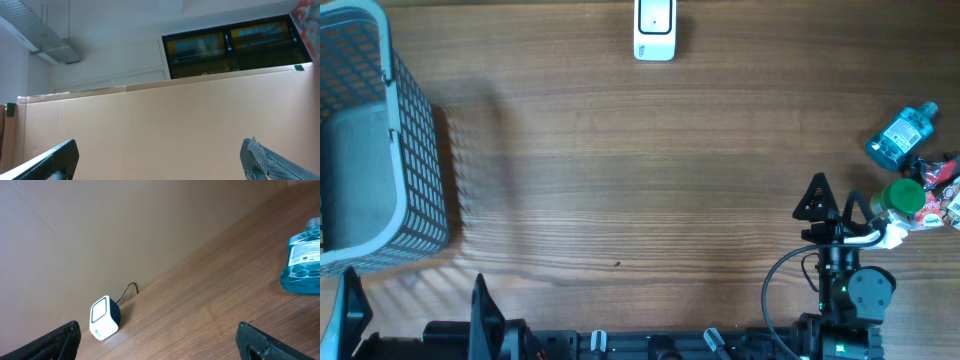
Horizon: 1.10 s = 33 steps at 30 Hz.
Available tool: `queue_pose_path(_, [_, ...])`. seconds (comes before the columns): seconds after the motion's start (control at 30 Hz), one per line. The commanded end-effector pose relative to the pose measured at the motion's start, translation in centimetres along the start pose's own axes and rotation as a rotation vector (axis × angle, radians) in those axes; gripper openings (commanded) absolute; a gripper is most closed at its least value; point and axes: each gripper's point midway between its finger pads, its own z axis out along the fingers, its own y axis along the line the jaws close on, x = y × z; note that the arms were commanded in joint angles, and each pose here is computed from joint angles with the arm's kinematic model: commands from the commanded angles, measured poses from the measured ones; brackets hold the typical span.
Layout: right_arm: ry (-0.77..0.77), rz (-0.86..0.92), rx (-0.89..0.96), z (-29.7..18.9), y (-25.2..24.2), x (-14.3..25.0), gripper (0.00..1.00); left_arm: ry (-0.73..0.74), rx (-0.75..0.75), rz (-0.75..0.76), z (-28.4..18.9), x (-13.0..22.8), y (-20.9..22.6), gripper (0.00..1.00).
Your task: Scan the item barcode
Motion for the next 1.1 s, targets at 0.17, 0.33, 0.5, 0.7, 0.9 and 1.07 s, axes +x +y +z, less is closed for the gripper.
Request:
queue_pose_path(0.17, [-0.018,0.01,0.029,0.0,-0.6,-0.3,1.0,0.2,0.034,-0.096,-0.1,7.2,-0.9,1.0])
queue_pose_path(0.33, [-0.018,0.01,0.029,0.0,-0.6,-0.3,1.0,0.372,0.084,-0.035,-1.4,11.3,-1.8,1.0])
queue_pose_path(0.5, [-0.018,0.01,0.029,0.0,-0.6,-0.3,1.0,0.544,0.076,-0.064,-3.2,15.3,-2.0,1.0])
queue_pose_path(0.7, [-0.018,0.01,0.029,0.0,-0.6,-0.3,1.0,0.543,0.065,-0.104,-2.6,21.4,-2.1,1.0])
queue_pose_path(0.9, [-0.018,0.01,0.029,0.0,-0.6,-0.3,1.0,0.483,-0.027,-0.228,-3.2,27.6,-1.8,1.0])
queue_pose_path(1.07, [-0.018,0.01,0.029,0.0,-0.6,-0.3,1.0,0.579,-0.151,-0.286,-5.2,31.7,-0.8,1.0])
